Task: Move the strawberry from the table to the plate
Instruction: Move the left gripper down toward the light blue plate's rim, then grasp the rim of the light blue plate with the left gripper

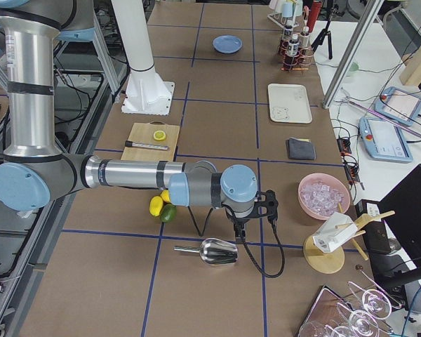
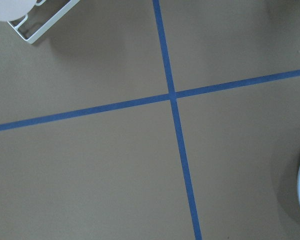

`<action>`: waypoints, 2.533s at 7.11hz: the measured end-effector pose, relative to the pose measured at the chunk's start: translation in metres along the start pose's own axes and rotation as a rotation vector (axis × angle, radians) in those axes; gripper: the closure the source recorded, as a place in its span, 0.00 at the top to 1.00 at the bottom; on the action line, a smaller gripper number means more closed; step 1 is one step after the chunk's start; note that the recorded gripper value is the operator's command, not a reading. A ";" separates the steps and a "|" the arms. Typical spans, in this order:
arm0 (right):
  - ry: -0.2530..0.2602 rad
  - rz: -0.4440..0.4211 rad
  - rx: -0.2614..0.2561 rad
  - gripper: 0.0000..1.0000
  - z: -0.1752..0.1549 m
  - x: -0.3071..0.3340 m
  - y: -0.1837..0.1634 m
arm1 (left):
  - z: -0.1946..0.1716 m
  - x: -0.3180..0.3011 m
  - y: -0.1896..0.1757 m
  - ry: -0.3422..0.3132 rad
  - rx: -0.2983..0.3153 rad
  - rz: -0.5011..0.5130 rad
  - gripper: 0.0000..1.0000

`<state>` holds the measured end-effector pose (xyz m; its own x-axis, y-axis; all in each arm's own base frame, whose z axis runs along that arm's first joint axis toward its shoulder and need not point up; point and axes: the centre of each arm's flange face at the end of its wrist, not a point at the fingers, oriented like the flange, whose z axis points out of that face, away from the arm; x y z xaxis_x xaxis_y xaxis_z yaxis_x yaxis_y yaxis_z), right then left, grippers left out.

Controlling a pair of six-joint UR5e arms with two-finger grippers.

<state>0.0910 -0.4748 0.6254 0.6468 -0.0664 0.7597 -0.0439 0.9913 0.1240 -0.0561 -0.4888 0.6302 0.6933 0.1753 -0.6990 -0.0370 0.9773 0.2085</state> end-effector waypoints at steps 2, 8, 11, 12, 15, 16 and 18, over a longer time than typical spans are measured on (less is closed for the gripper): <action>0.001 0.008 0.017 1.00 -0.008 -0.010 -0.010 | 0.031 0.043 0.010 0.034 0.047 -0.068 1.00; -0.005 0.043 0.014 1.00 -0.006 -0.014 -0.013 | 0.134 0.128 0.080 0.132 0.117 -0.200 0.96; -0.047 0.051 0.011 1.00 -0.005 -0.018 -0.014 | 0.166 0.159 0.081 0.099 0.122 -0.204 0.90; -0.052 0.058 0.011 1.00 -0.005 -0.019 -0.014 | 0.170 0.163 0.079 0.095 0.123 -0.201 0.87; -0.055 0.076 0.013 1.00 -0.007 -0.022 -0.016 | 0.182 0.166 0.078 0.090 0.109 -0.196 0.75; -0.055 0.076 0.014 1.00 -0.007 -0.023 -0.017 | 0.185 0.166 0.078 0.088 0.103 -0.195 0.66; -0.055 0.076 0.014 1.00 -0.007 -0.023 -0.017 | 0.188 0.167 0.078 0.088 0.099 -0.193 0.38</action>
<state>0.0821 -0.4892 0.6014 0.5987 0.0021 0.8009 -0.1015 0.9921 0.0733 0.1923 -0.4061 0.6585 0.6152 0.0003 -0.7884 0.1643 0.9780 0.1286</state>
